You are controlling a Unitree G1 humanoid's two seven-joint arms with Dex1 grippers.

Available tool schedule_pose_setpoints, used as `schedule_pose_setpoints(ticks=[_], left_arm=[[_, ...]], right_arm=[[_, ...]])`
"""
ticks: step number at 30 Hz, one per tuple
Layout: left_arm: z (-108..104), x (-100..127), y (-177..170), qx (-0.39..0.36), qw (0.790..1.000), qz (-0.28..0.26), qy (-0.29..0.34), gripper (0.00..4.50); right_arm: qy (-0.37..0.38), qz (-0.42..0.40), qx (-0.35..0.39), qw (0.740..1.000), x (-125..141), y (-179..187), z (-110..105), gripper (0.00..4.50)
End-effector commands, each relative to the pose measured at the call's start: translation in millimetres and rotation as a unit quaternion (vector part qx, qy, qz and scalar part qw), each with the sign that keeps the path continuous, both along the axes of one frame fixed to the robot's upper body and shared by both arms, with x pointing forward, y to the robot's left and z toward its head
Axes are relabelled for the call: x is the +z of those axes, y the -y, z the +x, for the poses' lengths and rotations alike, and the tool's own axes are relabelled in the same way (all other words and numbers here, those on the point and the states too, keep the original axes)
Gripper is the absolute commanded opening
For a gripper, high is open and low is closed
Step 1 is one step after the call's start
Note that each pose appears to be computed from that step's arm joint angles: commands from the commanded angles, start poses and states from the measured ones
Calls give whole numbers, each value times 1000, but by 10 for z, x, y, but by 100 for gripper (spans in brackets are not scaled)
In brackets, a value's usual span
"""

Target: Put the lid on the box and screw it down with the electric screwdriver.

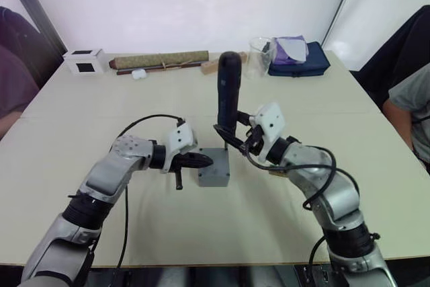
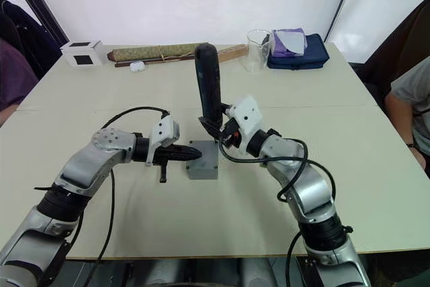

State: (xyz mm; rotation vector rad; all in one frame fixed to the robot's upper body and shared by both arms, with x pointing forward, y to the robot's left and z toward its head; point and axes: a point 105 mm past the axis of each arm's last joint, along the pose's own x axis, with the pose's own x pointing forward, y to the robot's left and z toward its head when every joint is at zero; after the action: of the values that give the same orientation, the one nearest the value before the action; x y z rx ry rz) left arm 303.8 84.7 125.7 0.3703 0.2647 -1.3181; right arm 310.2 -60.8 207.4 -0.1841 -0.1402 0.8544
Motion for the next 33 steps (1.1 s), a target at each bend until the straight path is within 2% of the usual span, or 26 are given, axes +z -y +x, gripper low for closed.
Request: schedule_pose_setpoints(ticks=[1, 3, 5, 6, 7, 9, 11, 14, 16, 18, 25, 33], left_arm=[[18, -92, -67, 25, 999, -11, -45, 0], [49, 15, -64, 34, 997, -43, -54, 0], [72, 267, -85, 33, 992, -108, -63, 0], [67, 350, -111, 30, 991, -118, -61, 0], [43, 419, -138, 23, 991, -120, -57, 0], [-46, 499, -152, 0, 992, -111, -54, 0], [-164, 572, -130, -32, 993, -99, -49, 0], [-327, 613, -48, -75, 994, -73, -35, 0], [-477, 611, 13, -112, 992, -44, -23, 0], [-570, 616, 54, -135, 990, -29, -11, 0], [-582, 651, 111, -134, 991, -25, 10, 0], [-601, 625, 86, -123, 992, -23, 5, 0]], right_arm=[[82, 67, 24, 994, 817, 89, -148, 205], [99, 96, 32, 990, 1171, 160, -193, 205], [75, 118, 15, 990, 1549, 381, -129, 205], [48, 119, 0, 992, 1672, 518, -88, 205], [-17, 102, -26, 994, 1665, 688, 1, 205], [-98, 62, -94, 989, 1532, 1024, 87, 205], [-187, 21, -146, 971, 1257, 1337, 113, 205], [-298, -22, -204, 932, 785, 1752, 45, 205], [-394, -52, -225, 890, 381, 2042, -146, 205], [-447, -56, -242, 859, 168, 2202, -237, 205], [-512, -64, -289, 807, -314, 2447, -299, 205], [-519, -91, -318, 789, -530, 2656, -338, 205]])
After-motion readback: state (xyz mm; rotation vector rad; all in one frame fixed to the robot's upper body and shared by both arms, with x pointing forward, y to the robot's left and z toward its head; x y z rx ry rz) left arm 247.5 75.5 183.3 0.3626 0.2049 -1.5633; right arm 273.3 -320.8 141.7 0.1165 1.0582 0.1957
